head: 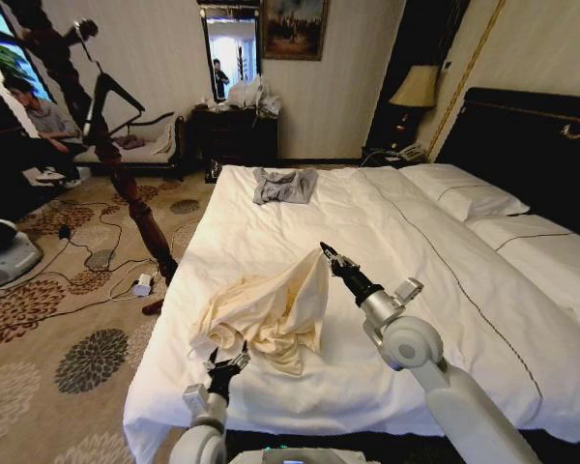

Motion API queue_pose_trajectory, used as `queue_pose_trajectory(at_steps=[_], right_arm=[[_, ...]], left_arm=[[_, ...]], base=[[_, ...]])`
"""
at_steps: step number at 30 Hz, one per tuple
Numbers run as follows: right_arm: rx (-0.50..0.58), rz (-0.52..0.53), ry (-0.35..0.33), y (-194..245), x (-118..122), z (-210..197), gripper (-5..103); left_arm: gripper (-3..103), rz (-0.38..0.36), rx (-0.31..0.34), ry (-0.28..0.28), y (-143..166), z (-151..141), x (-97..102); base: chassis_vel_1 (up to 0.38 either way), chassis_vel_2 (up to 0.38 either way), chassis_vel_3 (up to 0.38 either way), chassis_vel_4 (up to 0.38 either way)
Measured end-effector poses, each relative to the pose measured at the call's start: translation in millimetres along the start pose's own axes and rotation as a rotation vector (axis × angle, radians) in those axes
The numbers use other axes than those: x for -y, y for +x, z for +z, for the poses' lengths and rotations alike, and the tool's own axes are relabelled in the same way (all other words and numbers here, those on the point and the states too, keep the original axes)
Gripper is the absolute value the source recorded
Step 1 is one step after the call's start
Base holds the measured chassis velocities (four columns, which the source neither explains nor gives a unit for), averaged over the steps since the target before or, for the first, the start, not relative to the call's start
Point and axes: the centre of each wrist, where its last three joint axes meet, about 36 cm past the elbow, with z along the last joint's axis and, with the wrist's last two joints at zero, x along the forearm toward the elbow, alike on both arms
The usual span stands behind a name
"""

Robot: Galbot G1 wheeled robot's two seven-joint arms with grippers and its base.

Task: Pick up the clothes from the bed and hang them on the clothes hanger.

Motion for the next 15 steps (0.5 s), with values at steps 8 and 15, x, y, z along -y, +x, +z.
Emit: queue_pose_trajectory(at_steps=[8, 15], right_arm=[[-0.001, 0.002, 0.003, 1.5, 0.3, 0.5, 0], [-0.004, 0.003, 0.005, 1.0, 1.0, 1.7, 0]], left_arm=[[82, -0.011, 0.051, 0.028, -5.5, -31.7, -4.9], [75, -0.022, 0.052, 0.027, -11.5, -36.9, -11.6]], base=[[0.0, 0.0, 0.0, 0.0], [0.0, 0.0, 0.0, 0.0]])
